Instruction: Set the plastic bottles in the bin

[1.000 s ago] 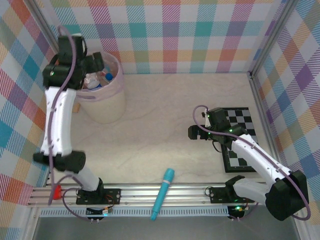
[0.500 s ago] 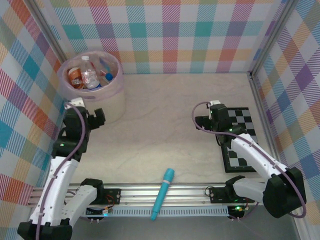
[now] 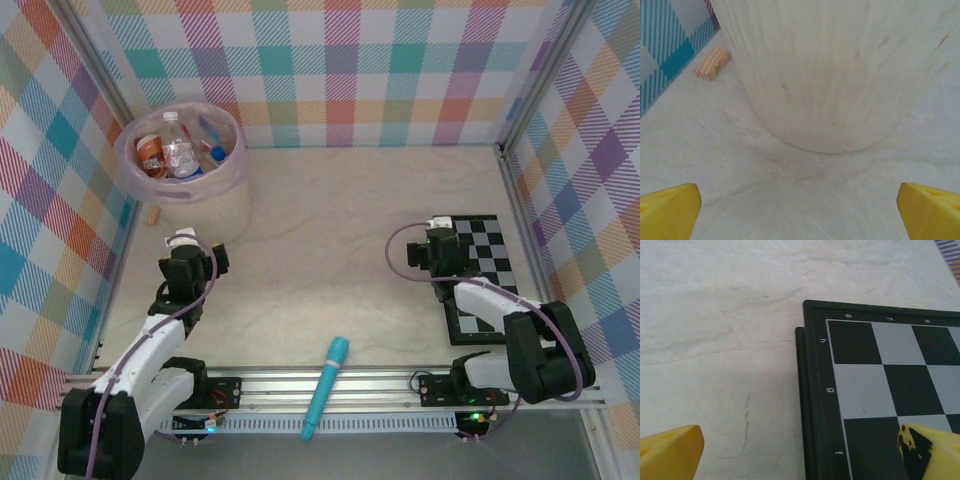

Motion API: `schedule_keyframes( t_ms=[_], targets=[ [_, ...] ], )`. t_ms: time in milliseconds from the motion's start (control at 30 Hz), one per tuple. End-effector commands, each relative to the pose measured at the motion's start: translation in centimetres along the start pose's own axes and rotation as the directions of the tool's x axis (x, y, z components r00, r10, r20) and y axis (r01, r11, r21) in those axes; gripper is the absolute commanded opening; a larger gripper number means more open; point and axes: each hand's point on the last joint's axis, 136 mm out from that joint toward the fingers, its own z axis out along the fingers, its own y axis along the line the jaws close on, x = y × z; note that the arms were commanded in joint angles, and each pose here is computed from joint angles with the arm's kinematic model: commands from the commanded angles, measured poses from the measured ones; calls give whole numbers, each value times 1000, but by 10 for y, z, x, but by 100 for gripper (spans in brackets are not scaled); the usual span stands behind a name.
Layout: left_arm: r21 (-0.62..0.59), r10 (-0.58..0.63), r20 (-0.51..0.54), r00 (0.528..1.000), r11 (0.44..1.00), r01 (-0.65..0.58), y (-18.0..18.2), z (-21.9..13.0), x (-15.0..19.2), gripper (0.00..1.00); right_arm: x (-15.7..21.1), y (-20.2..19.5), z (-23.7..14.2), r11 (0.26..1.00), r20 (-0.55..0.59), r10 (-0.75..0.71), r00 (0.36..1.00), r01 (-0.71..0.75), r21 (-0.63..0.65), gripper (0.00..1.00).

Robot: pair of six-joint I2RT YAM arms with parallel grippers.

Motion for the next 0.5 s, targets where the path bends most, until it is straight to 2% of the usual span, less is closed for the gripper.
schedule_keyframes(
  t_ms=[0,67,167,367,467],
  targets=[
    [31,-5,130,992,1000,1,-10,12,-17,100,-26,3,3,1000,127,4,992,-2,-15,99],
    [15,-2,143,990,1000,0,-9,20,-11,100,-25,7,7,999,114,-40,993,43,-26,99],
    [44,9,139,990,999,-15,-17,31,-8,100,-31,3,10,997,153,-70,986,71,0,100],
    [61,1,168,986,998,-11,-27,54,-18,100,-48,-6,16,1000,247,-16,969,19,-12,99],
    [82,-5,165,986,997,-9,-32,69,-14,100,-49,-9,18,997,237,55,970,-41,-65,99]
  ],
)
